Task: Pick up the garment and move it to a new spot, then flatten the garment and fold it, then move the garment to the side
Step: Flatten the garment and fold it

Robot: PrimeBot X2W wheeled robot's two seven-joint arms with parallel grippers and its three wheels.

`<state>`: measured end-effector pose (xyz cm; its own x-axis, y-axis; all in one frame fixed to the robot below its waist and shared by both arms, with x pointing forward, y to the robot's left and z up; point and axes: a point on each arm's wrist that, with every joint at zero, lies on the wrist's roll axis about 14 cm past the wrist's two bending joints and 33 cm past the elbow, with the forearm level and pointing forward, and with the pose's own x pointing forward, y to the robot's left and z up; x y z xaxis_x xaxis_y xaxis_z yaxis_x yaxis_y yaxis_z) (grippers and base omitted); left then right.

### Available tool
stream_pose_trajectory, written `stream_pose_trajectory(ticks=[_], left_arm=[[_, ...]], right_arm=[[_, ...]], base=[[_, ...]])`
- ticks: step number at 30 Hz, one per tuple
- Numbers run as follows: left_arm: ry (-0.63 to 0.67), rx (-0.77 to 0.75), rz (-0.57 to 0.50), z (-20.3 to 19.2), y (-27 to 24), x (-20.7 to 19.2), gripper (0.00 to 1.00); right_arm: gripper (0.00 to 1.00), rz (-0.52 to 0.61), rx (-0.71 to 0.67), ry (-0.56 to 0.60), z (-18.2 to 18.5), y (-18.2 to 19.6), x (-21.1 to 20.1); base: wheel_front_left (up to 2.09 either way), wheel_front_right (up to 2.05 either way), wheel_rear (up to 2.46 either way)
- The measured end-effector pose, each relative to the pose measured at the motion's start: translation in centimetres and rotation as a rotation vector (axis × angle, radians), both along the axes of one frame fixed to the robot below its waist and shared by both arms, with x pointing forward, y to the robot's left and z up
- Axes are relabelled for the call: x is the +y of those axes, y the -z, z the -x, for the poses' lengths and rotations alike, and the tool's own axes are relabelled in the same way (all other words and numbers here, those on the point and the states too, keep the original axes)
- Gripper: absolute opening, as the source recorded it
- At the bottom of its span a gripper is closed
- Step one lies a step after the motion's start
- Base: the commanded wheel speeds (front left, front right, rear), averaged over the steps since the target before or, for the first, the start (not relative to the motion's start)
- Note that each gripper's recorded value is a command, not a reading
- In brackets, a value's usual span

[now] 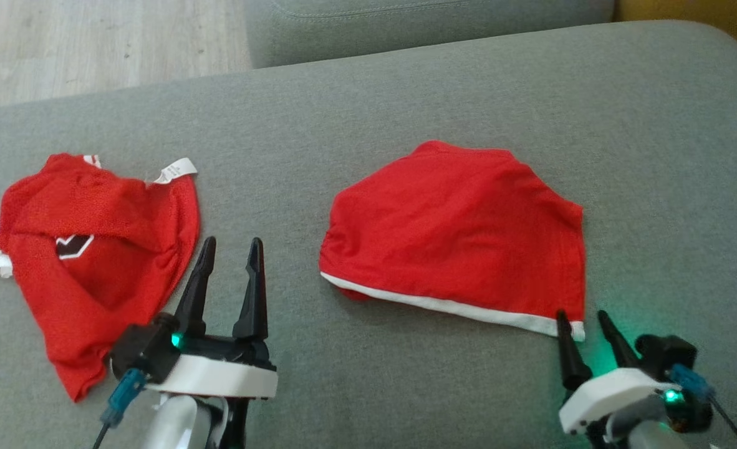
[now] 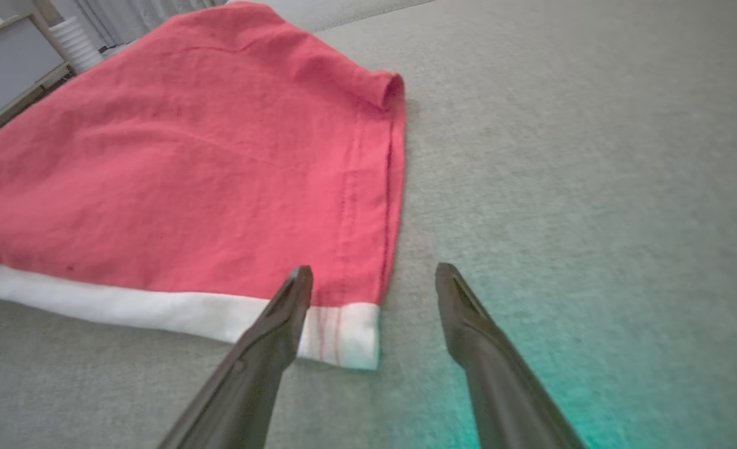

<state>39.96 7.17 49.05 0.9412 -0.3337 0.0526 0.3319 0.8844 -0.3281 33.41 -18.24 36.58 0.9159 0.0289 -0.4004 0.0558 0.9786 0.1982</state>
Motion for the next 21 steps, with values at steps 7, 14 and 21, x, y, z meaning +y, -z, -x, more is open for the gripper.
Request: stream_pose_trajectory(ticks=[7, 14, 21], left_arm=[[-0.018, 0.008, -0.003, 0.1, 0.3, 0.6, 1.0], [-0.021, 0.007, -0.004, 0.1, 0.2, 0.7, 1.0], [-0.006, 0.011, -0.008, 0.1, 0.4, 0.2, 1.0]], right_arm=[[1.0, -0.037, 0.05, -0.055, -0.4, 0.9, 2.0], [0.0, -0.044, 0.054, -0.061, -0.6, 0.9, 2.2], [0.0, -0.015, -0.004, 0.021, -1.1, -0.2, -0.4]], base=[[0.0, 0.0, 0.0], [0.0, 0.0, 0.0], [0.0, 0.0, 0.0]])
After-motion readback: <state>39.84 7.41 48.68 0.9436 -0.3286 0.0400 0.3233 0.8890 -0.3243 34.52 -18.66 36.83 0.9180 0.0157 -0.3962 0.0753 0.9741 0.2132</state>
